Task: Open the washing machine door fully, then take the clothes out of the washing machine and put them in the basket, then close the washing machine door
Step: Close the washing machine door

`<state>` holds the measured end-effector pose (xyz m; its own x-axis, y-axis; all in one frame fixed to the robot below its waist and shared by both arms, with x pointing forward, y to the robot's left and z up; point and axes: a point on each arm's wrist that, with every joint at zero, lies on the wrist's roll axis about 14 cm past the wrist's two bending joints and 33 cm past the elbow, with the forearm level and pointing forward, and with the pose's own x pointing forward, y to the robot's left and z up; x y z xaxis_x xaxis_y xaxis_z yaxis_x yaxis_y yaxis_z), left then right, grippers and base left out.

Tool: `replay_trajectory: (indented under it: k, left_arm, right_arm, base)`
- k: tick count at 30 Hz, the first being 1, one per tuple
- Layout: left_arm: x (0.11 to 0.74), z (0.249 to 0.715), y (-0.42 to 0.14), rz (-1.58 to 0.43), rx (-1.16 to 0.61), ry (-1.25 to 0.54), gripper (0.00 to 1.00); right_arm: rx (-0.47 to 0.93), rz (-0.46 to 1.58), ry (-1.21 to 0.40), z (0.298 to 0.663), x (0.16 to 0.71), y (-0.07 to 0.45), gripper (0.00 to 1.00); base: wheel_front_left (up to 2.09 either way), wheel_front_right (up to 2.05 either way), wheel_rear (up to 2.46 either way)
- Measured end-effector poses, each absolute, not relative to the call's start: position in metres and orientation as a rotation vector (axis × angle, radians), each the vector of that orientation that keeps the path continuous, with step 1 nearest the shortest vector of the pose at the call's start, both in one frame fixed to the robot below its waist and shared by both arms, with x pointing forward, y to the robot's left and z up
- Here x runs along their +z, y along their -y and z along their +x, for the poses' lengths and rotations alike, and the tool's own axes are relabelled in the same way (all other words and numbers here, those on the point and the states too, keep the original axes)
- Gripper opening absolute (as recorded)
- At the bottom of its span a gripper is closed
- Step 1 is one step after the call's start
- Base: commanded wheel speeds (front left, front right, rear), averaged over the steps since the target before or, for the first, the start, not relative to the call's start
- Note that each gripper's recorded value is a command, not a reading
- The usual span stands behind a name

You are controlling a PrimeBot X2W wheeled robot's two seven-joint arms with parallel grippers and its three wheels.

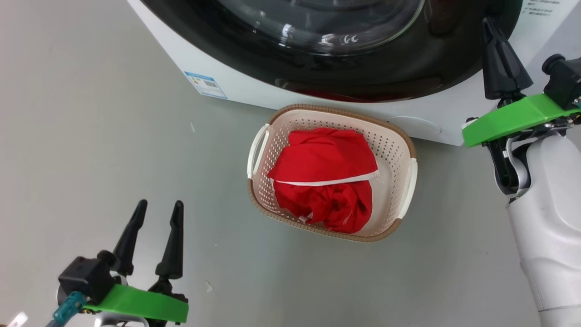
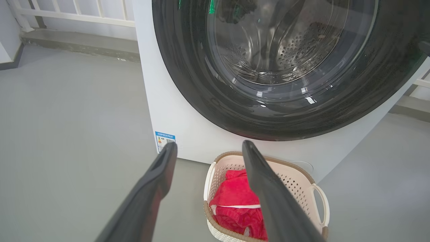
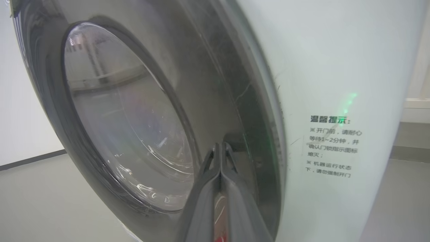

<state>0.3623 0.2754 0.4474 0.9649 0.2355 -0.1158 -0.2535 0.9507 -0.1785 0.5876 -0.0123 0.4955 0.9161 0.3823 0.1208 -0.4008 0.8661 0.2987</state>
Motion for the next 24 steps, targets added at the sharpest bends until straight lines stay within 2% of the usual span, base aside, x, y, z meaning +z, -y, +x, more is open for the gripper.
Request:
replay_trajectory:
  k: [12,14,17,18,19,24]
  left_arm:
    - [0.448,0.369,-0.275,-0.189,0.245,-0.092,1.00]
    - [0.449,0.369,-0.274,-0.192,0.241,-0.088,1.00]
    - [0.452,0.369,-0.273,-0.196,0.233,-0.079,1.00]
    - [0.453,0.369,-0.272,-0.197,0.230,-0.075,1.00]
    - [0.454,0.368,-0.271,-0.199,0.227,-0.071,1.00]
    - [0.458,0.366,-0.268,-0.201,0.210,-0.063,1.00]
  right_arm:
    - [0.426,0.319,0.074,0.594,0.498,0.006,0.00]
    - [0.428,0.308,0.081,0.592,0.502,0.008,0.24]
    - [0.432,0.286,0.081,0.584,0.504,0.010,0.49]
    - [0.433,0.281,0.073,0.580,0.502,0.012,0.94]
    - [0.433,0.274,0.061,0.574,0.498,0.013,1.00]
    - [0.435,0.251,0.002,0.545,0.479,0.021,1.00]
  base:
    - [0.00,0.00,0.00]
    - [0.00,0.00,0.00]
    - [0.00,0.00,0.00]
    - [0.00,0.00,0.00]
    - [0.00,0.00,0.00]
    - [0.00,0.00,0.00]
